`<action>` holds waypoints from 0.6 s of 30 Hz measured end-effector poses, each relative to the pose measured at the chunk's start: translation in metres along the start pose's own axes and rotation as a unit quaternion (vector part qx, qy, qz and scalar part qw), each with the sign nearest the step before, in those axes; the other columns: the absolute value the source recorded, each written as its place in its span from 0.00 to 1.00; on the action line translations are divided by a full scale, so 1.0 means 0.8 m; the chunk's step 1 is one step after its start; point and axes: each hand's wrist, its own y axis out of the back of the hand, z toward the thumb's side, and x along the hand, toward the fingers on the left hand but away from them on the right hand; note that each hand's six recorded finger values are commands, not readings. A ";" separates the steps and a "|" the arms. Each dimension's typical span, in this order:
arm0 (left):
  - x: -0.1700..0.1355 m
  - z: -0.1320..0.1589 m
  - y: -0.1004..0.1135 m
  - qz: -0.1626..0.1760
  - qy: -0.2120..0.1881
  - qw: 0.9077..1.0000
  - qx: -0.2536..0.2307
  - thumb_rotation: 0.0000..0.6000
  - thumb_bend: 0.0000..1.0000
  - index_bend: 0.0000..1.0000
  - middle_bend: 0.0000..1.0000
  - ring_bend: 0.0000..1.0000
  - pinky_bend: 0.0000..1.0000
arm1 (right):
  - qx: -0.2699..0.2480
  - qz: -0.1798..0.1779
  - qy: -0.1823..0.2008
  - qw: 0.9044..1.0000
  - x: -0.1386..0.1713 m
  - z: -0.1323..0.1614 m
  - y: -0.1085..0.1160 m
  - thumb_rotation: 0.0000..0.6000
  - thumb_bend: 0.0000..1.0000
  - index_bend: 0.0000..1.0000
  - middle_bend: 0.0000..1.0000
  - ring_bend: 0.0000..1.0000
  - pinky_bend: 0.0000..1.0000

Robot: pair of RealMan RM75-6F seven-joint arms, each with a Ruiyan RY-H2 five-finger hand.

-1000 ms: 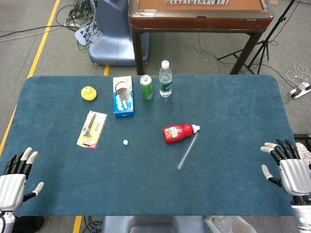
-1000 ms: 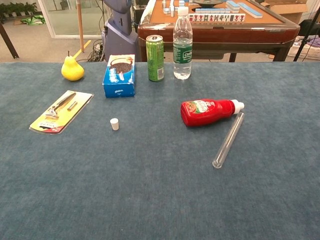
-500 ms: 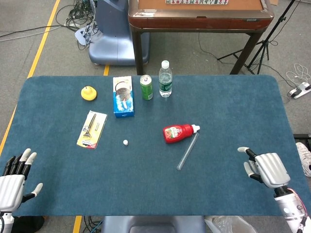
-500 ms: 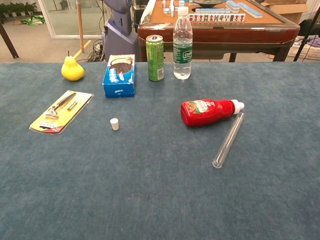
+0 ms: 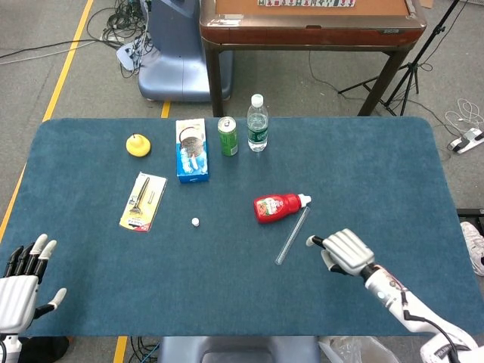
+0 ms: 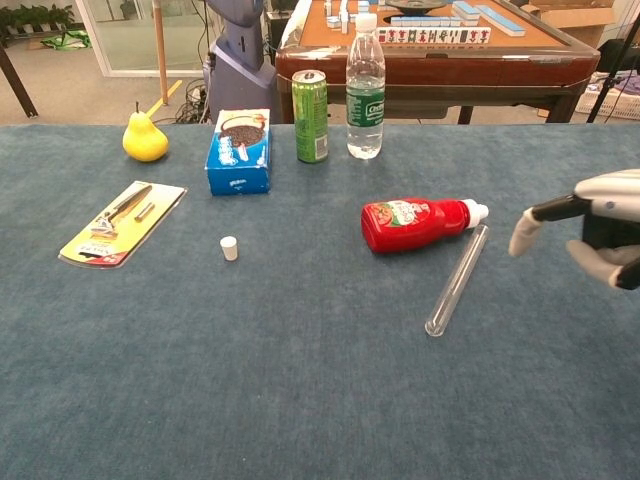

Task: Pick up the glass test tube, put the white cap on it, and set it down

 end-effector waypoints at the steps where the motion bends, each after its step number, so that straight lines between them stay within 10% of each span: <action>1: 0.000 0.000 0.000 0.000 0.000 1.000 0.000 1.00 0.20 0.00 0.00 0.00 0.00 | 0.001 0.006 0.006 1.000 -0.007 0.006 -0.001 1.00 1.00 0.32 1.00 1.00 1.00; 18: 0.001 0.000 -0.004 -0.006 0.000 1.000 0.004 1.00 0.20 0.00 0.00 0.00 0.00 | 0.005 0.048 0.024 0.999 -0.080 0.041 -0.033 1.00 1.00 0.32 1.00 1.00 1.00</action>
